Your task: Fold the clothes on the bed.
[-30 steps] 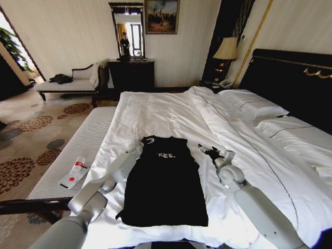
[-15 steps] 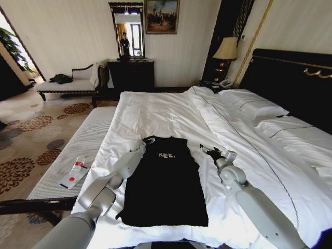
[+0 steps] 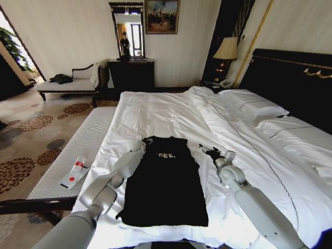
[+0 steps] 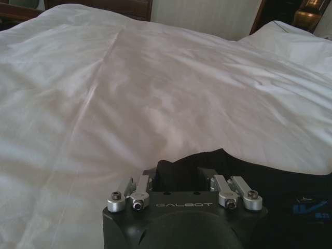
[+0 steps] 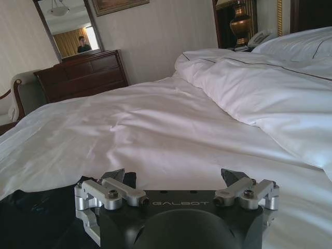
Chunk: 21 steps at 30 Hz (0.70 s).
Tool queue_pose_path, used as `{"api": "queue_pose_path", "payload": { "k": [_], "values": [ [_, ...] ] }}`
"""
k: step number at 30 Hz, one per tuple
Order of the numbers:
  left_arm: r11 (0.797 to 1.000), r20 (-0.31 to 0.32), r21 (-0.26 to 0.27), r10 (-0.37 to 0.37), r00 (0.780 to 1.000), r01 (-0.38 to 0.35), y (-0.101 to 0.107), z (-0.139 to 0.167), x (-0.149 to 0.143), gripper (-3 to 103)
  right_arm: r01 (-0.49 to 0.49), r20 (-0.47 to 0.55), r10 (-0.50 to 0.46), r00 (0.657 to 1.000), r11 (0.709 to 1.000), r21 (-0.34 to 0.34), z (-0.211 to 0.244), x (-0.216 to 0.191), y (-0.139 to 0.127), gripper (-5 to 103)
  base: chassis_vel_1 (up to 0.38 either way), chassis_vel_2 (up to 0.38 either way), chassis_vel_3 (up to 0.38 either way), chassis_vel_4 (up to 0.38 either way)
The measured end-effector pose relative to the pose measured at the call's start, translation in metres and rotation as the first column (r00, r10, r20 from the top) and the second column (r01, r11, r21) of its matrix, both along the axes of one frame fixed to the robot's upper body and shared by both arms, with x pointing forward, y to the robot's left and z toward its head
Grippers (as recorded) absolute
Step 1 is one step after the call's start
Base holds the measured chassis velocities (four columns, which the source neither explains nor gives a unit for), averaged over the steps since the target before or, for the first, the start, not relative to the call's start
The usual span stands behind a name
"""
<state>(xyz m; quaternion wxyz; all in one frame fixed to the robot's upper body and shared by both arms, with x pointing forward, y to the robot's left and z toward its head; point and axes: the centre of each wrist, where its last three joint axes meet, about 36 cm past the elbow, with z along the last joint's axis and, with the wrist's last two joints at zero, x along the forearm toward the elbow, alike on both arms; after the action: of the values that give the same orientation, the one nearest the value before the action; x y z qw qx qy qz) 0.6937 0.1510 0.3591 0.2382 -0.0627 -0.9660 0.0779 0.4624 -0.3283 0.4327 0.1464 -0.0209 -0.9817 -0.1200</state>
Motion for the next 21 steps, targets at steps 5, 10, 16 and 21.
{"api": "queue_pose_path", "payload": {
  "k": [5, 10, 16, 21],
  "values": [
    [1.0, 0.012, 0.001, 0.004, 1.0, -0.004, -0.003, 0.004, 0.0, 28, -0.005, -0.012, 0.006, 1.0, 0.999, 0.049, -0.001, 0.012, 0.0, 100, 0.0, 0.0, 0.0, 0.0],
    [1.0, 0.026, -0.001, 0.001, 1.0, -0.001, -0.007, 0.007, -0.001, 12, -0.008, -0.056, 0.018, 0.998, 0.983, 0.183, 0.002, 0.033, -0.003, 100, 0.0, 0.0, 0.0, 0.0],
    [1.0, 0.043, -0.014, 0.002, 0.999, -0.001, -0.011, 0.011, -0.005, 1, -0.033, -0.133, 0.112, 0.985, 0.874, 0.485, 0.023, 0.072, -0.02, 100, 0.0, 0.0, 0.0, 0.0],
    [1.0, 0.049, -0.013, -0.007, 0.999, 0.007, -0.011, 0.009, -0.009, 0, -0.064, -0.133, 0.16, 0.978, 0.839, 0.54, 0.021, 0.1, -0.027, 100, 0.0, 0.0, 0.0, 0.0]
  ]
}}
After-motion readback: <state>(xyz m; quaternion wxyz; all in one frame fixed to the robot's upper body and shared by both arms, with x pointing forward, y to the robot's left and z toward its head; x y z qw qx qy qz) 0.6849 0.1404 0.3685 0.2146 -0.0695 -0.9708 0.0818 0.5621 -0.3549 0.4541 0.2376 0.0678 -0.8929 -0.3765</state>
